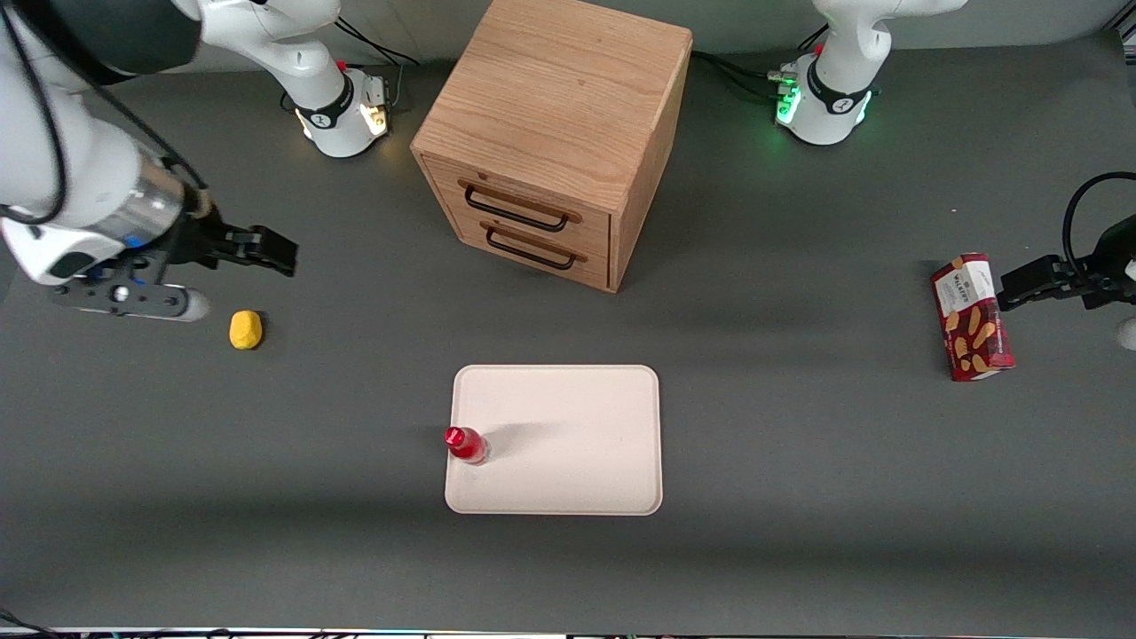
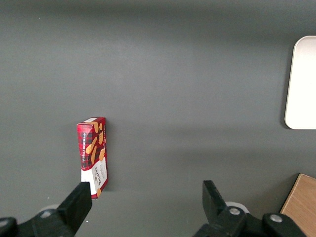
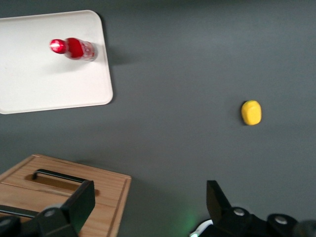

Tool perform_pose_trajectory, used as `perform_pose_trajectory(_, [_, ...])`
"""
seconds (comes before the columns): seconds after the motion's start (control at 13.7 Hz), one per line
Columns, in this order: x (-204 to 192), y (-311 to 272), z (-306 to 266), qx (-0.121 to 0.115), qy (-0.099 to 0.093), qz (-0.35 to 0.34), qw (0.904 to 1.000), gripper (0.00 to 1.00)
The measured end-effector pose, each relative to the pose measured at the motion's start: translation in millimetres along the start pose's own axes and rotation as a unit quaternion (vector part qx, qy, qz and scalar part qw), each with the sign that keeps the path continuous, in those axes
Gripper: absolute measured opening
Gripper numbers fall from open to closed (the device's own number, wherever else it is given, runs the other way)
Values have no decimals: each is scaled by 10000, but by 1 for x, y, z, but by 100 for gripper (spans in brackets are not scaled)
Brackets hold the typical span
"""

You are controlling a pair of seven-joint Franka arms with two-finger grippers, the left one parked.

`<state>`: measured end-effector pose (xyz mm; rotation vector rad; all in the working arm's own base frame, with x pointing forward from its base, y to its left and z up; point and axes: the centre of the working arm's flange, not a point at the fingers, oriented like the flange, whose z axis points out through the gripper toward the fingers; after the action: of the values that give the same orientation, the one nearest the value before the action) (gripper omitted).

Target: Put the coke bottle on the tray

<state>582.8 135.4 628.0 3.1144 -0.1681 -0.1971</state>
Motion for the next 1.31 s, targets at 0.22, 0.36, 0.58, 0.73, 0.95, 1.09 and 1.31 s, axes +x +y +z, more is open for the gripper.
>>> perform_pose_trajectory(0.22, [4, 55, 11, 73, 194, -346, 9992, 100])
perform_pose_trajectory(0.36, [2, 81, 21, 74, 208, -367, 9991, 100])
perform_pose_trajectory(0.58, [4, 102, 36, 84, 314, -456, 9984, 100])
perform_pose_trajectory(0.73, [4, 112, 43, 83, 367, -423, 9984, 100])
perform_pose_trajectory(0.95, [4, 131, 42, 87, 473, -424, 9979, 100])
perform_pose_trajectory(1.09, [5, 142, 37, 91, 592, -443, 9972, 100])
perform_pose_trajectory(1.31, [5, 151, 30, 94, 716, -422, 9965, 100])
